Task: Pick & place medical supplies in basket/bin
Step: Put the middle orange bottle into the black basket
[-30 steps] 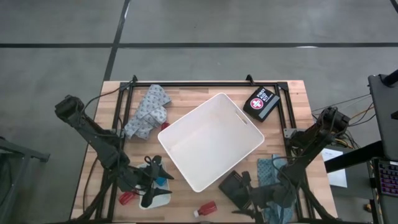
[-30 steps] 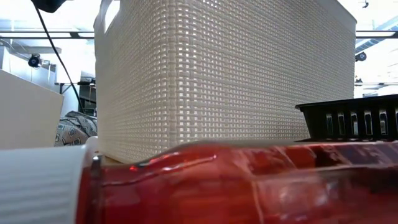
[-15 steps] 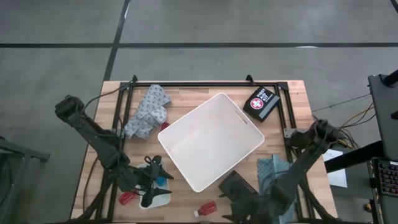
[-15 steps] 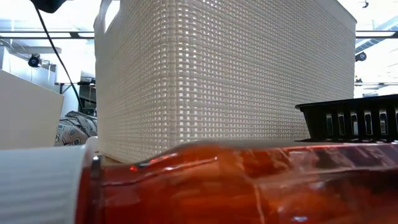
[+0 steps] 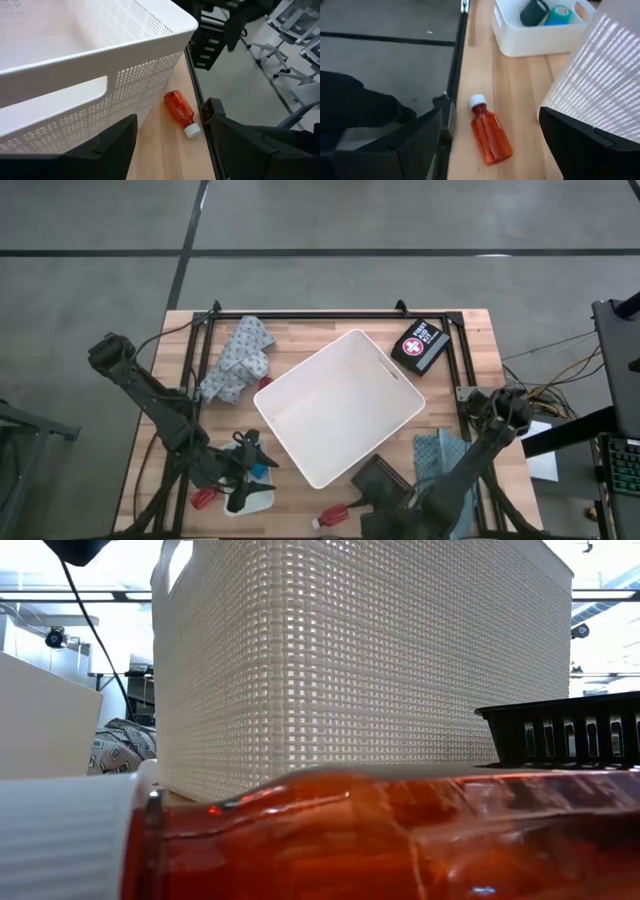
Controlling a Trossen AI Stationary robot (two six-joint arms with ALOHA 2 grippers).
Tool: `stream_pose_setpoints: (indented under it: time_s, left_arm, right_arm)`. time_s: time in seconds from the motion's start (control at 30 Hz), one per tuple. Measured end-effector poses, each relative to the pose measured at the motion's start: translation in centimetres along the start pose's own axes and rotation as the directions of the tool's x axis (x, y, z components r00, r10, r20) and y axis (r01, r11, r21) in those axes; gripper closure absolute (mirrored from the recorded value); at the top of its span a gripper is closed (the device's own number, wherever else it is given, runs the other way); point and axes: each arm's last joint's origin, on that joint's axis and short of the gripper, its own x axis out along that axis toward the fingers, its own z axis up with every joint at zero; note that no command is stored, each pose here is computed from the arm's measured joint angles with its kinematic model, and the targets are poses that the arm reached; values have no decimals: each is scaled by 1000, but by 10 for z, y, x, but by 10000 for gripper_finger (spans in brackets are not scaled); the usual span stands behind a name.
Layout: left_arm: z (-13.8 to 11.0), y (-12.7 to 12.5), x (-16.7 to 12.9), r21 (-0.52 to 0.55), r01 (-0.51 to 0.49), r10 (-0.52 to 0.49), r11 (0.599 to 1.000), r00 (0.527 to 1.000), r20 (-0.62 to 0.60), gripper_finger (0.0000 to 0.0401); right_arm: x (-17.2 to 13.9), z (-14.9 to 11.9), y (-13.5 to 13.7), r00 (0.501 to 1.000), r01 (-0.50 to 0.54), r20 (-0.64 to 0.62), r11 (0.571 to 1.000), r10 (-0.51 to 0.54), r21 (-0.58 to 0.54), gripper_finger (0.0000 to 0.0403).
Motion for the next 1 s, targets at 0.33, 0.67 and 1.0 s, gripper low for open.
stream_pose_setpoints:
  time_s: [0.33,0.67,1.0]
  left_arm:
    - [-1,1,0,7,-6,7,1000,1000,-10,141]
    - [-1,1,0,9,-9,9,1000,1000,-13,140]
    - [-2,1,0,10,-9,10,1000,1000,-15,140]
  right_arm:
    - [44,-30,-1,993,80,-81,996,-82,-28,74]
    - [64,-40,-7,986,95,-142,994,-86,60,74]
    - [78,-56,-3,978,67,-200,997,-58,41,74]
